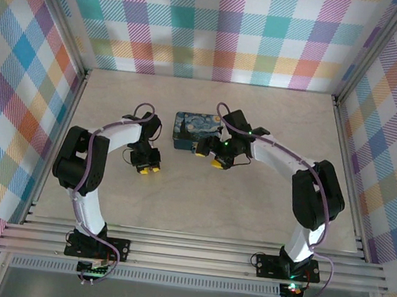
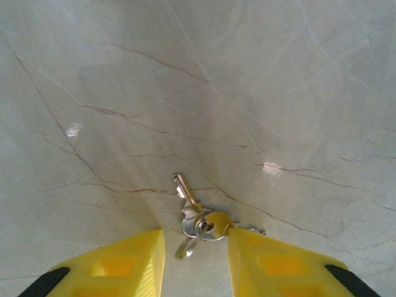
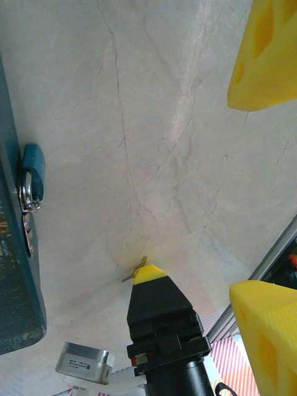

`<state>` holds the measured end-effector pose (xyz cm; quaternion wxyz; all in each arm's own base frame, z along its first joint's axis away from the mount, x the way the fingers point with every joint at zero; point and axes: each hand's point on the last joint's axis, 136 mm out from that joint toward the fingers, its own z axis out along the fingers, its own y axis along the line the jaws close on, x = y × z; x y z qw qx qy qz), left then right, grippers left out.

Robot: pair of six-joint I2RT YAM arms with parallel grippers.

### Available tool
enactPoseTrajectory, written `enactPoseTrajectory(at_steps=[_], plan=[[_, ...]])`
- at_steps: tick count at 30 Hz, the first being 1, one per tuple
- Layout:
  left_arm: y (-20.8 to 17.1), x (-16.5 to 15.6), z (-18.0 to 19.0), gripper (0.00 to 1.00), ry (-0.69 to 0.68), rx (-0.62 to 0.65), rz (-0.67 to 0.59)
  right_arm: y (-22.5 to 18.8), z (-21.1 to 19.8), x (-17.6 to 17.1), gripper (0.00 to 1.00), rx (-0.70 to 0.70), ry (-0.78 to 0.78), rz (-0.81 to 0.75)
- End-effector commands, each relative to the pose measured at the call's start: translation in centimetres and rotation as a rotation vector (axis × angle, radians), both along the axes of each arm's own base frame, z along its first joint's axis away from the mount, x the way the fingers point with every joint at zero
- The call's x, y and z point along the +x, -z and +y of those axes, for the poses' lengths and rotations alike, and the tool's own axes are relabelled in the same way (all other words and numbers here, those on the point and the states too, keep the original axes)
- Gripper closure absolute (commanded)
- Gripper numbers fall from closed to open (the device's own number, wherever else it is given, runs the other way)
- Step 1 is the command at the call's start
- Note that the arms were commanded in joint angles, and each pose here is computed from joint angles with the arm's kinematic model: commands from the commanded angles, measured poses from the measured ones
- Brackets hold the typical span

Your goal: Unlock a padlock with a key

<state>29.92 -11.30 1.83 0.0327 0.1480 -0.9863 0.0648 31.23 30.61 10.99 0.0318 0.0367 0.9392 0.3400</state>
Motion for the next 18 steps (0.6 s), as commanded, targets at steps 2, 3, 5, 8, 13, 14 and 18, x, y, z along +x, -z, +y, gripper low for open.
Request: enactPoseTrajectory(at_steps=[2, 3, 5, 8, 13, 14, 18], plan=[[0.75, 0.16, 0.41, 0.69, -0.026, 0.001, -0.006, -0.23, 0.37, 0.11, 0.27, 0.003, -0.029, 0.0], [0.68, 0.23, 0.48, 0.7, -0.032, 0.0, -0.012, -0.25, 0.4, 0.11, 0.27, 0.003, -0.031, 0.0], [0.48, 0.42, 0.63, 0.75, -0.036, 0.005, -0.024, -0.17, 0.38, 0.12, 0.27, 0.001, -0.031, 0.0], [0.29, 0.68, 0.68, 0.79, -0.039, 0.004, -0.033, -0.18, 0.37, 0.12, 0.27, -0.001, -0.033, -0.001], [0.28, 0.97, 0.61, 0.86, -0.03, -0.003, -0.037, -0.15, 0.4, 0.11, 0.27, -0.002, -0.038, 0.001], [0.32, 0.93, 0.57, 0.87, -0.03, -0.005, -0.034, -0.22, 0.38, 0.16, 0.27, -0.002, -0.037, -0.001], [0.05, 0.95, 0.36, 0.97, -0.021, -0.018, -0.041, -0.1, 0.41, 0.1, 0.27, -0.003, -0.038, 0.004]])
